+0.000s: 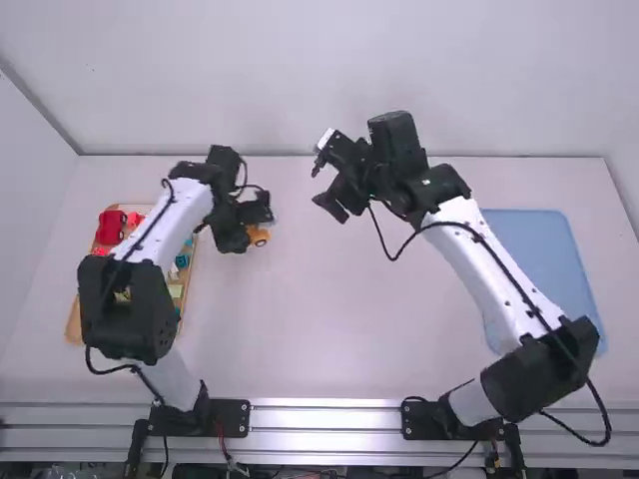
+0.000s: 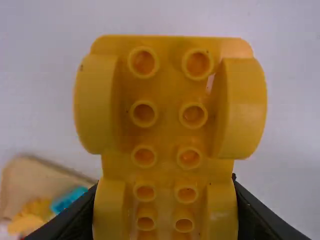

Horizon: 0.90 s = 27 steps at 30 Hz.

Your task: Assemble lego blocks to make yellow taxi

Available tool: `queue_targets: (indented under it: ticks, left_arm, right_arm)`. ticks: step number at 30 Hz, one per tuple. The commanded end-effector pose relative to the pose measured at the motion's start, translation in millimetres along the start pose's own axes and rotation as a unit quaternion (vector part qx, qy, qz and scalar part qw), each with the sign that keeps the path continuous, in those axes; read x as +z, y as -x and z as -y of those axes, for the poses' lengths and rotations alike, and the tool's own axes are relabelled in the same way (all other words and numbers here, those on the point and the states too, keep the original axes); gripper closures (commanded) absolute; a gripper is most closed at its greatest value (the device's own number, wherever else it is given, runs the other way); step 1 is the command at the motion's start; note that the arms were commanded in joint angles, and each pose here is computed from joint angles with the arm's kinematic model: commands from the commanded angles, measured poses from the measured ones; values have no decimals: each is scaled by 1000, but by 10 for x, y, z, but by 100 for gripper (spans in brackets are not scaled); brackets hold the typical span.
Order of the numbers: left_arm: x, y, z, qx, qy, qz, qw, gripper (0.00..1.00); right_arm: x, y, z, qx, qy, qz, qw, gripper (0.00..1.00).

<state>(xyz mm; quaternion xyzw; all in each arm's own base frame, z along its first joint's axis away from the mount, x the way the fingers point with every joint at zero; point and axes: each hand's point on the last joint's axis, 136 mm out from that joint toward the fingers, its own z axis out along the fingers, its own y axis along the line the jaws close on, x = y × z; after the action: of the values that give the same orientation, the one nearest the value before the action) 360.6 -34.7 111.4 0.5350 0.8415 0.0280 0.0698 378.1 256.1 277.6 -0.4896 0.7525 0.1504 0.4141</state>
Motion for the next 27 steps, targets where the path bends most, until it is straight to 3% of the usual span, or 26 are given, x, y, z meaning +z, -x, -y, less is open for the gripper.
queue_targets:
  ticks: [1,4,7,14,18,27]
  left_arm:
    - [15,246,165,-4,7,0,1000,79]
    - [169,644,542,7,-38,55,998,91]
    - [337,834,759,15,-44,69,997,98]
    - [652,994,1297,92,-60,57,992,90]
    - [749,1203,1482,133,-44,82,987,88]
    - [1107,1196,1543,142,-59,61,986,83]
  right_arm:
    - [-225,-39,-65,0,14,22,1000,2]
    - [-423,-127,-309,-37,75,64,994,1]
    - [-617,-181,-424,-47,102,101,988,1]
    - [-793,-304,-372,-31,113,150,982,1]
    - [-822,-360,-359,-14,134,167,977,1]
    - [-754,-417,-350,0,150,166,975,1]
